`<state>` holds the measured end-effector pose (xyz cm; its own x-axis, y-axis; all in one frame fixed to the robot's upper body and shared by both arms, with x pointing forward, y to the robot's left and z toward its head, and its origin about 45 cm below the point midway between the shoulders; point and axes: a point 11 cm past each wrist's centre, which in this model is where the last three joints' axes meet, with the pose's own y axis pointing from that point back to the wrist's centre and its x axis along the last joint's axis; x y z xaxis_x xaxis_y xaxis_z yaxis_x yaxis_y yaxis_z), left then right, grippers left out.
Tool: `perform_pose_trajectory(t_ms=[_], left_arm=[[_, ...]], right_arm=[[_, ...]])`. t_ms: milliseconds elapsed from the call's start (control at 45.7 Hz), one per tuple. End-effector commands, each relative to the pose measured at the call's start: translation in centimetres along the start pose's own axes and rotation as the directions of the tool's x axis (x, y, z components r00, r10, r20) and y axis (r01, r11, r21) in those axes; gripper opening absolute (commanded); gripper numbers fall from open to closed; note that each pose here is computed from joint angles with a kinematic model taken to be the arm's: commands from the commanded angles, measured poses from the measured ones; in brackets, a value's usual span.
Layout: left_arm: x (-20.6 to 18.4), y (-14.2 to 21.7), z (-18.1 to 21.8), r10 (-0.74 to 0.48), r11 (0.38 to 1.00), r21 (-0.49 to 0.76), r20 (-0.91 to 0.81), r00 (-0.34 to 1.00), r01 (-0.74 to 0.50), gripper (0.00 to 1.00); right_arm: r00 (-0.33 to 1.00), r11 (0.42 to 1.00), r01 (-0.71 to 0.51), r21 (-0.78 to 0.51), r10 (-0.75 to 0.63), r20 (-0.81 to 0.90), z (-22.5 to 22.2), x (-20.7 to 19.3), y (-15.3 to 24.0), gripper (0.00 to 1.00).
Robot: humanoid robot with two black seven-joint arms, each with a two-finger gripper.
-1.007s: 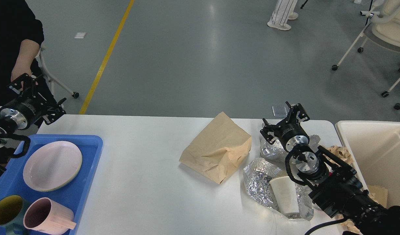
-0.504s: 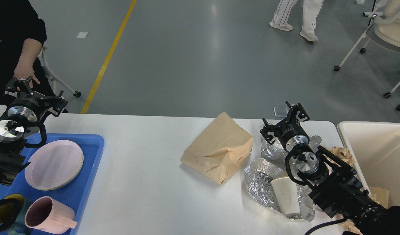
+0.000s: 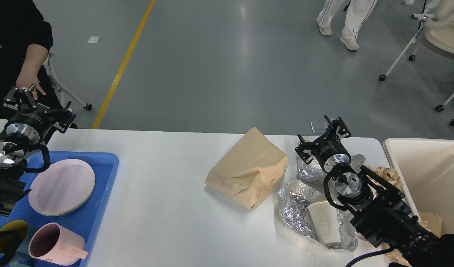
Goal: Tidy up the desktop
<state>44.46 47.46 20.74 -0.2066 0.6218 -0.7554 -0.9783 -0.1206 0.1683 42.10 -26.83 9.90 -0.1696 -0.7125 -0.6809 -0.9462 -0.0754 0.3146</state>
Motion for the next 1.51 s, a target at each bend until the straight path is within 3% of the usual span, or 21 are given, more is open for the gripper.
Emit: perform_pose_trajectory(t_ms=[0, 285, 460, 766, 1051, 1489], left_arm=[[1.3, 0.7, -0.2, 0.004, 1.000, -0.028, 0.001, 1.000, -0.004, 0.96], [1.7, 1.1, 1.0, 0.008, 0.986, -0.168, 0.002, 1.000, -0.007, 0.96], [1.5, 1.0, 0.3, -0.012, 0.988, -0.151, -0.002, 1.000, 0.011, 0.96], [2.0, 1.5, -5.8, -0.047, 0.996, -0.077, -0.067, 0.997, 0.042, 0.96], [2.0, 1.7, -5.2, -0.050, 0.974, -0.225, -0.079, 0.996, 0.031, 0.96], [3.8, 3.2, -6.4, -0.063, 0.975, -0.216, -0.090, 0.994, 0.042, 0.96]], right_arm=[[1.000, 1.000, 0.000, 0.000, 0.000, 0.000, 0.0, 0.0, 0.0, 1.00], [1.000, 1.000, 0.000, 0.000, 0.000, 0.000, 0.0, 0.0, 0.0, 1.00], [1.000, 1.000, 0.000, 0.000, 0.000, 0.000, 0.0, 0.0, 0.0, 1.00], [1.000, 1.000, 0.000, 0.000, 0.000, 0.000, 0.0, 0.0, 0.0, 1.00], [1.000, 1.000, 0.000, 0.000, 0.000, 0.000, 0.0, 0.0, 0.0, 1.00], [1.000, 1.000, 0.000, 0.001, 0.000, 0.000, 0.0, 0.0, 0.0, 1.00]])
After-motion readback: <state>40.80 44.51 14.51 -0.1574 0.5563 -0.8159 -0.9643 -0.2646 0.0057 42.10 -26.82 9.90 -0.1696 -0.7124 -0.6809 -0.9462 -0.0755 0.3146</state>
